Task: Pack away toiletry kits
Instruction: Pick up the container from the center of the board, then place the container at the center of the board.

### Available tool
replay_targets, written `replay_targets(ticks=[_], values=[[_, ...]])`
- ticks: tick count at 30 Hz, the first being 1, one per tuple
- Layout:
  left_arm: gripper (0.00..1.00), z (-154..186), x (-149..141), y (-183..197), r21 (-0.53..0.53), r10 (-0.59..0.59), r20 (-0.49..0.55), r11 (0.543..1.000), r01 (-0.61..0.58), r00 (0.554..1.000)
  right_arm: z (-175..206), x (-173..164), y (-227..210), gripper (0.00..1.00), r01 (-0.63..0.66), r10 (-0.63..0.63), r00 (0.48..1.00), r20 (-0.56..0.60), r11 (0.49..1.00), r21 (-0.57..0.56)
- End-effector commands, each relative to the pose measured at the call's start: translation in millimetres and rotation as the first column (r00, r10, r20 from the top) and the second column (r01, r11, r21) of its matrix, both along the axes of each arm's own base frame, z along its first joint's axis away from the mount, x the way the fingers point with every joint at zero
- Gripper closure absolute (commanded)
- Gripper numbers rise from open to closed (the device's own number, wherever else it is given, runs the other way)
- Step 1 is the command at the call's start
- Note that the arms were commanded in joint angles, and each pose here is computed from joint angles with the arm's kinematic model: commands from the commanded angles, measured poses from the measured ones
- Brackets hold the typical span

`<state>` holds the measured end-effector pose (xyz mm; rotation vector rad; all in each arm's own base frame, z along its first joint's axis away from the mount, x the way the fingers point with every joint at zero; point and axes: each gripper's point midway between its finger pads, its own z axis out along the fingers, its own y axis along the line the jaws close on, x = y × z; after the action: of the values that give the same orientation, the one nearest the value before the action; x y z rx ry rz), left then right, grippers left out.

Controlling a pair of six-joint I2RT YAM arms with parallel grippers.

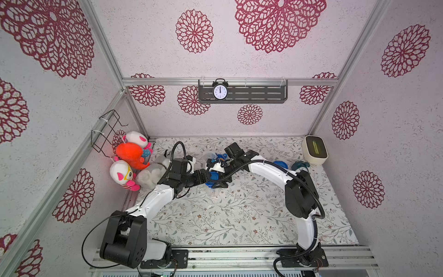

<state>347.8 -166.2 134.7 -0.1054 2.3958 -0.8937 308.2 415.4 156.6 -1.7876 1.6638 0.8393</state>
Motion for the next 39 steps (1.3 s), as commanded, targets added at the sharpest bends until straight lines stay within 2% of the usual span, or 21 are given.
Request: replay_targets(ticks=[1, 4, 8, 12, 16, 22, 25, 27, 31, 34, 39], values=[[0.24, -9.8, -4.7, -0.4, 0.02, -0.008, -0.033, 1.0, 0.009, 0.999, 14.6, 2.5, -2.0, 0.13, 0.075, -0.075, 0.997, 0.032, 0.997, 0.002], [0.24, -9.1, -4.2, -1.2, 0.016, -0.008, -0.032, 1.0, 0.008, 0.999, 15.8, 8.0, -1.5, 0.25, 0.117, -0.117, 0.992, 0.042, 0.993, -0.01], [0.21, 0.9, -3.9, 0.3, 0.016, -0.004, -0.002, 1.0, 0.004, 1.0, 14.1, 11.9, -2.1, 0.21, 0.16, -0.159, 0.985, 0.071, 0.987, -0.003], [0.1, 38.5, 0.2, 12.4, 0.031, 0.049, 0.132, 0.998, -0.053, 0.99, 17.0, 11.8, -4.7, 0.23, 0.193, -0.194, 0.977, 0.084, 0.981, 0.02], [0.06, 66.0, -0.9, 25.3, 0.037, 0.1, 0.245, 0.993, -0.112, 0.964, 29.6, 11.1, -13.6, 0.25, 0.242, -0.245, 0.966, 0.085, 0.969, 0.041], [0.06, 70.1, 2.3, 30.6, 0.037, 0.126, 0.255, 0.989, -0.14, 0.959, 50.4, 15.9, -44.3, 0.31, 0.37, -0.374, 0.927, 0.042, 0.925, 0.083], [0.07, 71.8, 6.1, 26.2, 0.008, 0.129, 0.245, 0.991, -0.136, 0.961, 69.5, 24.1, -70.6, 0.32, 0.447, -0.453, 0.891, 0.021, 0.885, 0.133], [0.07, 72.5, 9.4, 24.9, 0.005, 0.13, 0.248, 0.991, -0.136, 0.96, 82.4, 34.5, -90.3, 0.32, 0.505, -0.515, 0.857, 0.015, 0.846, 0.169], [0.08, 70.6, 17.2, 24.3, 0.012, 0.135, 0.245, 0.99, -0.142, 0.96, 106.5, 70.9, -139.1, 0.32, 0.657, -0.679, 0.734, 0.027, 0.72, 0.224], [0.08, 69.2, 23.4, 21.6, 0.01, 0.129, 0.245, 0.991, -0.136, 0.961, 113.9, 109.0, -176.9, 0.32, 0.771, -0.794, 0.607, 0.029, 0.597, 0.222], [0.09, 62.4, 35.9, 17.6, 0.019, 0.121, 0.235, 0.991, -0.129, 0.964, 112.7, 178.8, -234.5, 0.34, 0.911, -0.934, 0.358, 0.0, 0.349, 0.219]])
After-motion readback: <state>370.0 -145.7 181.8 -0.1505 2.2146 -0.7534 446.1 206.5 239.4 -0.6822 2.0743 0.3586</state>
